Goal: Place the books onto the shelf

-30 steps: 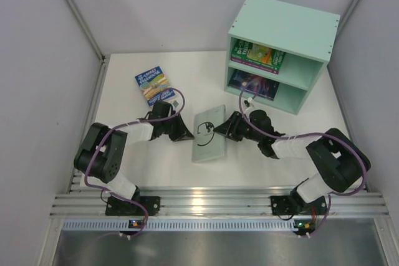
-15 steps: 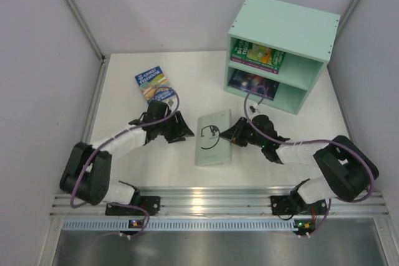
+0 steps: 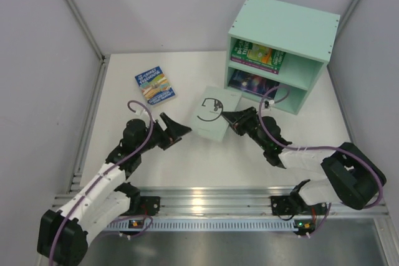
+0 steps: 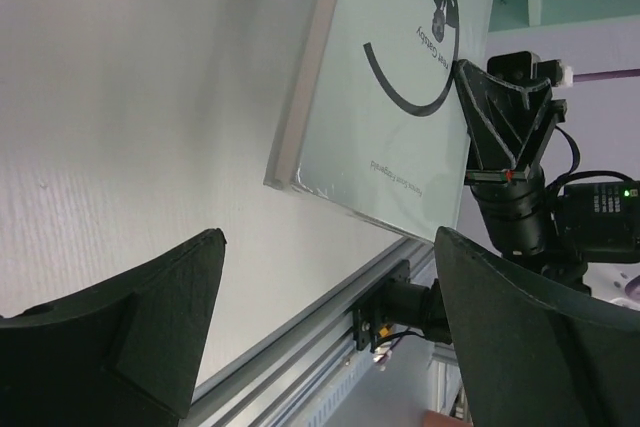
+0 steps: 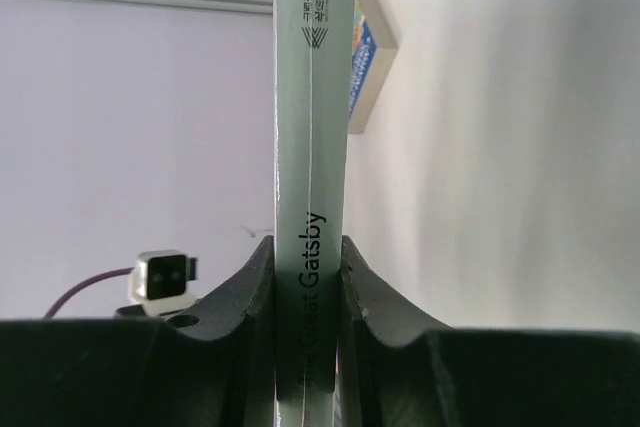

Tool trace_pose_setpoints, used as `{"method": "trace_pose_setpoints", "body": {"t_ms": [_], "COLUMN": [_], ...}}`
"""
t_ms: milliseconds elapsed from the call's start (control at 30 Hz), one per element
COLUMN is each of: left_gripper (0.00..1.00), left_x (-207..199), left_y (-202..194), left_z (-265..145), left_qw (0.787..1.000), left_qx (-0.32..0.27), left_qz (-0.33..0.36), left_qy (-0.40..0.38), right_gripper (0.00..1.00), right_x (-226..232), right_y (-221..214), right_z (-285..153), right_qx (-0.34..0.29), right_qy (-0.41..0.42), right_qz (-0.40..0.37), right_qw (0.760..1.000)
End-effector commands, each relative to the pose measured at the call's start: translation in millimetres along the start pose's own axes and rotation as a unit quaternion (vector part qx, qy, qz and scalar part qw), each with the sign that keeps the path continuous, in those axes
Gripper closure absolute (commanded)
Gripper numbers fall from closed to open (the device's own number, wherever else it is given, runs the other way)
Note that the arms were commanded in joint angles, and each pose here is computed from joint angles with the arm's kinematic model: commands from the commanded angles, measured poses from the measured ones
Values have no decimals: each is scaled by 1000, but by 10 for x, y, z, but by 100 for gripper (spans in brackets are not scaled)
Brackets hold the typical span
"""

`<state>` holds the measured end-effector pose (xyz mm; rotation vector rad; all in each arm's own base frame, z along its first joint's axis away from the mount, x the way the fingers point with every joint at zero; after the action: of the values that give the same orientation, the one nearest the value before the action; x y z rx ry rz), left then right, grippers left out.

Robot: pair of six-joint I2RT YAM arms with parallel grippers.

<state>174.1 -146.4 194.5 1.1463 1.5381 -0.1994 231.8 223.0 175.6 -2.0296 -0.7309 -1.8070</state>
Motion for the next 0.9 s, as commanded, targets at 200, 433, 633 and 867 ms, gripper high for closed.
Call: {"method": "trace_pose_setpoints", "body": {"t_ms": [200, 433, 633, 867], "left_gripper": [10, 24, 86, 100], "left_x": [-207, -99, -128, -237], "left_y": [76, 30, 22, 6], "left_z": [80, 254, 329, 359], "left_qw": [993, 994, 994, 985], "left_qx": [-47, -23, 16, 65], "left_qz": [-18, -20, 6, 26], "left_qy": [-112, -100, -109, -160], "right_gripper": [100, 100, 89, 73], "right_x": [748, 772, 660, 315], "right_y": [-168, -284, -380, -226], "right_z": [-2, -4, 36, -37], "right_qx": [-14, 30, 119, 128], "right_qy": [171, 207, 215, 183], "right_qz": [91, 117, 69, 54], "right_qw": [981, 971, 967, 973]}}
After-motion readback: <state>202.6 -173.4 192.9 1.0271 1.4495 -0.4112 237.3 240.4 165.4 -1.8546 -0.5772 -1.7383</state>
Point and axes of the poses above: each gripper's point midway between its finger pads, its own z axis out along the fingers, its own x axis along the line the jaws close on, y = z × x, the point moved 8 cm from there along -z, back along the fingers, and after that the axes turned 6 degrees about z, right-handed, at the moved point
